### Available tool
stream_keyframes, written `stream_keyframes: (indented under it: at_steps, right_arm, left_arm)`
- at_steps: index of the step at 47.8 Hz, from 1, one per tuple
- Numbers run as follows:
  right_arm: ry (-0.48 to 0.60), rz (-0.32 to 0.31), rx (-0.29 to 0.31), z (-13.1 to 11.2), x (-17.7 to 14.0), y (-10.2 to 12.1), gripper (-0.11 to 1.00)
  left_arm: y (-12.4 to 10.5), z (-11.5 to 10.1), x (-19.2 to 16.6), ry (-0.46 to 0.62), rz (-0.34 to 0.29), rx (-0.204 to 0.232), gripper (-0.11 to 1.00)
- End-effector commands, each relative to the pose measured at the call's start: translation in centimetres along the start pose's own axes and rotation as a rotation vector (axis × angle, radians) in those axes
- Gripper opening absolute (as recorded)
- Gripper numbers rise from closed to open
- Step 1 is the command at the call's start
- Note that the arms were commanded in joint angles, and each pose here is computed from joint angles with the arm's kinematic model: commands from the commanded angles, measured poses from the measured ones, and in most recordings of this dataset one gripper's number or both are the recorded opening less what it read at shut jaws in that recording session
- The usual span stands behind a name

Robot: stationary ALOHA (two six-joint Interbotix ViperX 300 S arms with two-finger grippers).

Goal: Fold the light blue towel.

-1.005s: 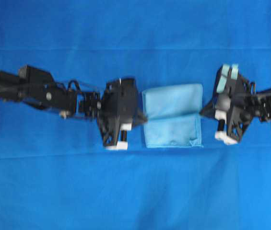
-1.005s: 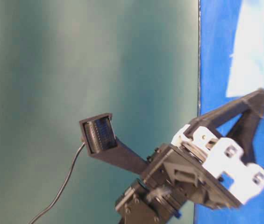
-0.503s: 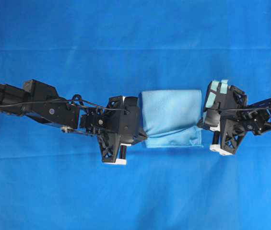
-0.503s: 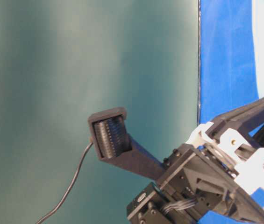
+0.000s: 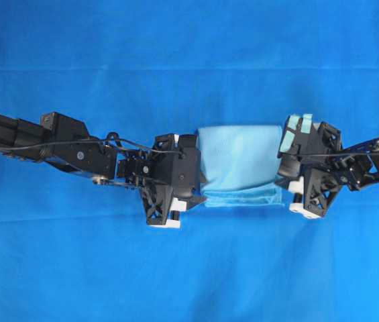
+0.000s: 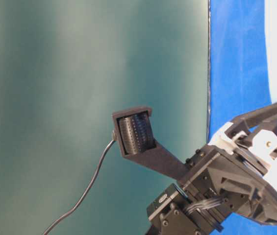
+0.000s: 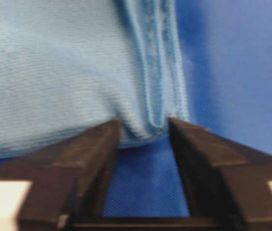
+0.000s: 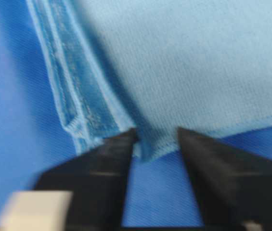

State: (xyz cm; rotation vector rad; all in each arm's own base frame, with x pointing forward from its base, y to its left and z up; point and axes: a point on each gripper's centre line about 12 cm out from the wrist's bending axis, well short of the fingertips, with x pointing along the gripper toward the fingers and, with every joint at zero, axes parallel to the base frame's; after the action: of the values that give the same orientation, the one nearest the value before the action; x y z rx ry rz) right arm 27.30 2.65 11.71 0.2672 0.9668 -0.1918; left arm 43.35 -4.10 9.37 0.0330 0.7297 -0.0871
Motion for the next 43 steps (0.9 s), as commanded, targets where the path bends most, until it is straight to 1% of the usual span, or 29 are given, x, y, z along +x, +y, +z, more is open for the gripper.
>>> stream_keyframes:
  at_steps: [1,2,3,5,9,16,20,22,26,32,37,43]
  right_arm:
    - [-0.031,0.029,-0.014,1.0,-0.5,1.1,0.59]
    - [-0.037,0.031,-0.018,1.1,-0.7,1.3,0.62]
    - [-0.039,0.033,-0.021,1.1,-0.8,1.4,0.63]
    - [-0.047,0.033,-0.023,1.4,-1.2,1.6,0.59]
    - [-0.067,0.029,-0.027,2.0,-2.1,1.9,0.53]
    - [-0.103,-0.001,-0.032,2.7,-4.5,1.9,0.54]
    - [-0.130,-0.025,-0.029,3.1,-6.2,1.5,0.54]
    - [-0.146,-0.036,-0.027,3.2,-7.1,1.1,0.54]
    - [-0.197,-0.055,-0.039,3.2,-9.0,0.2,0.54]
    - [-0.293,-0.063,-0.063,3.0,-11.7,-1.0,0.54]
    - [-0.406,-0.048,-0.081,3.1,-14.3,-1.8,0.54]
    - [-0.493,-0.068,-0.119,2.4,-15.9,-3.0,0.54]
  left_arm:
    - [-0.3,2.0,-1.3,-0.052,-0.005,0.002,0.47]
    - [-0.3,2.1,-1.5,-0.052,-0.005,0.004,0.51]
    - [-0.3,2.3,-1.7,-0.055,-0.006,0.006,0.54]
    - [-0.4,2.8,-2.3,-0.061,-0.008,0.007,0.56]
    - [-0.6,4.1,-3.8,-0.086,-0.013,0.005,0.54]
    - [-1.1,5.8,-6.6,-0.107,-0.024,0.013,0.54]
    - [-1.2,6.6,-8.6,-0.114,-0.026,0.020,0.54]
    - [-1.2,6.6,-9.3,-0.114,-0.027,0.025,0.54]
    - [-0.8,7.0,-11.1,-0.140,-0.020,0.026,0.54]
    - [0.1,6.6,-13.7,-0.173,0.000,0.015,0.54]
    - [1.0,5.8,-15.9,-0.202,0.020,0.003,0.54]
    - [2.1,4.1,-18.3,-0.259,0.051,-0.015,0.54]
